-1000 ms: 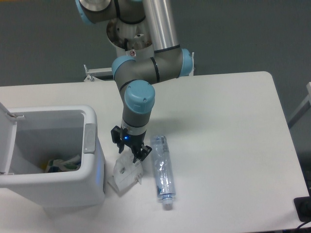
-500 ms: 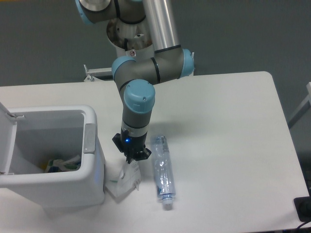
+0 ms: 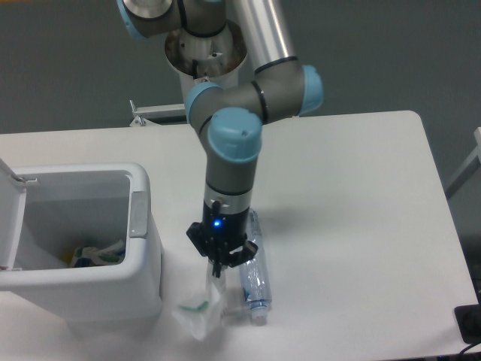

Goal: Place the trash in the trash can
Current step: 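Carry the wrapper over the white bin and release it inside, then move the open gripper back over the clear water bottle and lower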

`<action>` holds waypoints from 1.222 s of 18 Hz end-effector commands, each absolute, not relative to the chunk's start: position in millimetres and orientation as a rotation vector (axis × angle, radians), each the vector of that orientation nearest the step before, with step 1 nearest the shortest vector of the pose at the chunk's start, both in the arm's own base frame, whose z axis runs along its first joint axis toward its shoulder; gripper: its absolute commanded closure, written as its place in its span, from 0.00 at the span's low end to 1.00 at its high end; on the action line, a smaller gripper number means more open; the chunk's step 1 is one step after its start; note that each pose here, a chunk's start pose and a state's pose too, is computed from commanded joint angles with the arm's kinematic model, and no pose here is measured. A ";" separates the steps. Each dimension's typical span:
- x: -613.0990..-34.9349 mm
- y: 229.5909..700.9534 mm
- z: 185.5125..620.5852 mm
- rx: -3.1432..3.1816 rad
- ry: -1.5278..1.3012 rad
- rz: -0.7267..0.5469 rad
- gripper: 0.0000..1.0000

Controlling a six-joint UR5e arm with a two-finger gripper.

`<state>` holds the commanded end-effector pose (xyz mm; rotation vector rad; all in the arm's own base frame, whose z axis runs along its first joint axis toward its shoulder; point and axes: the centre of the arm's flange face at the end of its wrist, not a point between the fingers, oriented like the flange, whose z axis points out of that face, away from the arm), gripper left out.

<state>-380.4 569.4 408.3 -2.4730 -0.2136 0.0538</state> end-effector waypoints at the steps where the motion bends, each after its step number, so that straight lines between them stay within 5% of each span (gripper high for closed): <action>1: -389.6 565.0 424.6 -2.426 -0.243 0.031 1.00; 5: -389.7 529.1 512.6 -2.236 -0.371 -0.038 1.00; 9: -329.4 515.3 586.4 -2.140 -0.398 -0.049 1.00; 14: -223.4 525.0 586.0 -2.178 -0.266 -0.140 1.00; 20: -170.7 520.2 532.6 -2.264 -0.200 -0.226 1.00; 22: -163.3 522.7 527.7 -2.273 -0.190 -0.244 0.79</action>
